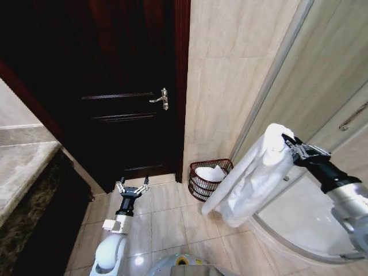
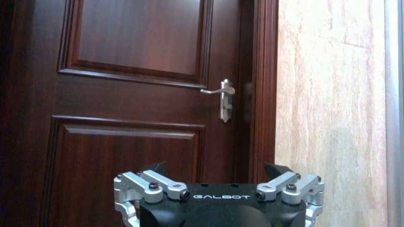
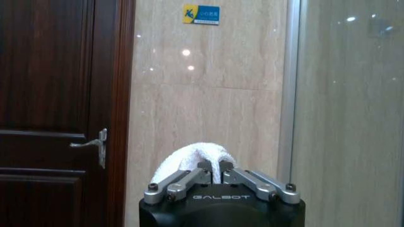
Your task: Discard the used towel into the hamper.
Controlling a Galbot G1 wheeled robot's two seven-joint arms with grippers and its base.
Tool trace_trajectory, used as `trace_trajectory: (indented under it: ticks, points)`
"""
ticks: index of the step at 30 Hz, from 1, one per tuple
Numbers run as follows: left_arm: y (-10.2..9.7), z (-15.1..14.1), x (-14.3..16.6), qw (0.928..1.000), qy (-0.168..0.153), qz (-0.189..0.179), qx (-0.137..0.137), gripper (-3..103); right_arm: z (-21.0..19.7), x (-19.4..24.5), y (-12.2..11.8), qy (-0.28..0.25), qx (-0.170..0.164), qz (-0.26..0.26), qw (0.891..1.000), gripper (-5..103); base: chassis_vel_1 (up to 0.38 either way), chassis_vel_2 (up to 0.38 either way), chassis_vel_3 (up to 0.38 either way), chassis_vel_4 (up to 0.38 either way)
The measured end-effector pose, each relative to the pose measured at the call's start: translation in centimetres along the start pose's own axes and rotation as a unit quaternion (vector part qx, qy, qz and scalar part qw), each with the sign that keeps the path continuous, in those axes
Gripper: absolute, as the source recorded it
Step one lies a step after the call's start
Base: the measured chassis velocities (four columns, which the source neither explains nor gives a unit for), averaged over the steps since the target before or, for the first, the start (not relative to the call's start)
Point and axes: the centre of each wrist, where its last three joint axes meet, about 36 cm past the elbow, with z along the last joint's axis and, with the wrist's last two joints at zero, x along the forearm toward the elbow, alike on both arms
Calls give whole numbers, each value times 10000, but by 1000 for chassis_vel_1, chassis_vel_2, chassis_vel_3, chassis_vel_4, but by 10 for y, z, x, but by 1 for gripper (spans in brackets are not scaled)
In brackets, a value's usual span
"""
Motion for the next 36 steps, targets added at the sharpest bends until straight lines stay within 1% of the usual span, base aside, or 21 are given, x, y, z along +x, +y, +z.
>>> trace_trajectory:
  ticks: [5, 12, 17, 22, 27, 30, 32, 34, 35, 36]
  points:
    - [2, -1, 13, 9997, 132, -182, -42, 100, -1, 0, -1, -28, 4, -23, 10000, 6, 0, 0, 0, 0]
    - [13, -2, 14, 9991, 116, -381, -151, 100, -5, -4, 0, -113, 33, -110, 9999, 6, 0, 0, 0, 0]
    - [14, -2, 9, 9990, 112, -402, -142, 100, -8, -6, 0, -148, 67, -175, 9997, 6, 0, 0, 0, 0]
    - [8, 0, 7, 9992, 115, -379, -69, 100, -11, -8, -1, -207, 126, -229, 9994, 6, 0, 0, 0, 0]
    - [7, 0, 5, 9993, 99, -351, -48, 100, -14, -9, -1, -248, 146, -263, 9992, 6, 0, 0, 0, 0]
    - [5, 2, 4, 9995, -106, -305, -24, 100, -20, -12, -1, -328, 197, -318, 9988, 6, 0, 0, 0, 0]
    - [4, 3, 3, 9995, -156, -286, -21, 100, -25, -15, -2, -382, 261, -370, 9982, 6, 0, 0, 0, 0]
    - [0, 4, 1, 9994, -190, -297, 9, 100, -35, -24, -10, -449, 329, -405, 9976, 6, 0, 0, 0, 0]
    - [0, 4, 1, 9994, -190, -297, 9, 100, -35, -24, -10, -449, 329, -405, 9976, 6, 0, 0, 0, 0]
    - [-2, 3, 1, 9994, -204, -294, 12, 100, -43, -32, -17, -459, 359, -411, 9975, 6, 0, 0, 0, 0]
